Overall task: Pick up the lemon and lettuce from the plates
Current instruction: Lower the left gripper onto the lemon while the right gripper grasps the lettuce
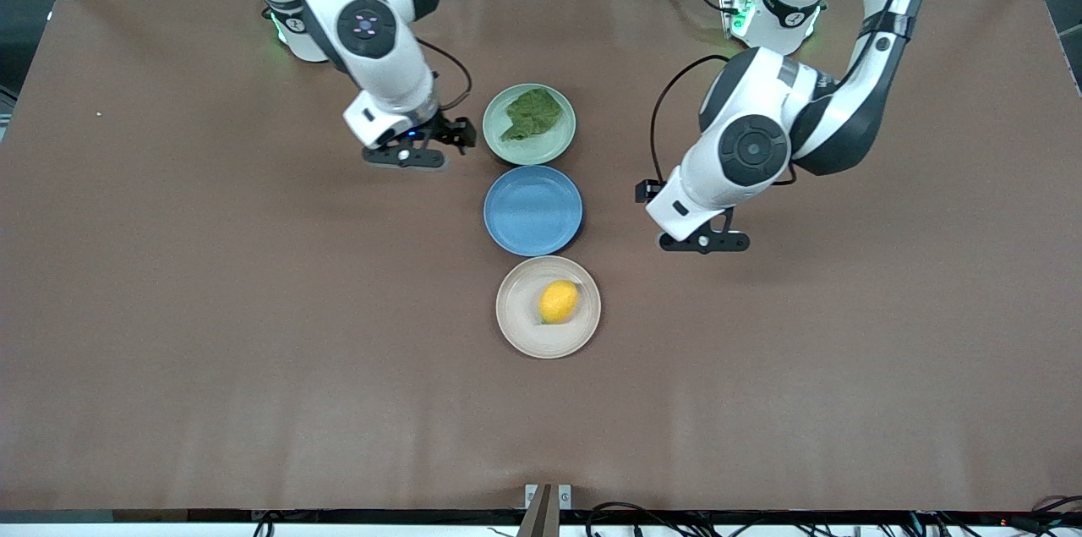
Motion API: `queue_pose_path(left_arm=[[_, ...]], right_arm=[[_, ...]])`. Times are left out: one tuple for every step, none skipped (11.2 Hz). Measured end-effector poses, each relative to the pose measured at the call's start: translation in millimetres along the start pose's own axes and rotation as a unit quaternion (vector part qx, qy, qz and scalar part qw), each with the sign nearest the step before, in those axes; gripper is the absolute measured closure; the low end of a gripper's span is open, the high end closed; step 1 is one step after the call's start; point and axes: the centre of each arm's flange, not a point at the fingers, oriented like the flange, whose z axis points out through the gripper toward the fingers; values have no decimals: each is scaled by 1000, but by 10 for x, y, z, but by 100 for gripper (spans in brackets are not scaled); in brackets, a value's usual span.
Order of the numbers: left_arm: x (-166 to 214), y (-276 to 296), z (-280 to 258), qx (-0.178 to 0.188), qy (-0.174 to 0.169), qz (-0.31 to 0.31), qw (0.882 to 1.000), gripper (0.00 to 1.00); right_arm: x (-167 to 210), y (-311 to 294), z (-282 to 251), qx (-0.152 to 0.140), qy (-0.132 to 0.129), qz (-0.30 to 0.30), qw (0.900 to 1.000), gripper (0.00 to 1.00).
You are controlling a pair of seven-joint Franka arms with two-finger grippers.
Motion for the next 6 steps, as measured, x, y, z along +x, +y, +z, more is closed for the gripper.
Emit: queue_pose_path(left_arm=[[-13,87,62,1,0,-1,1000,0],[4,143,99,-5,6,-3,1000,0],[72,175,129,-17,15,-12,1000,0],[181,206,162,-26,25,-28,999,0],[307,249,197,-35,36,-43,998,0],[439,306,241,-45,50,-53,996,0]], right_arm=[[-138,-205,164,7,-3,2,1000,0],[-287,-406,331,16,-4,4,1000,0],[-445,-587,494,29,-2,-2,1000,0],[-594,-708,646,39,0,-10,999,0],[-734,-778,789,44,-1,-16,999,0],[-877,-844,920,45,-3,-21,999,0]])
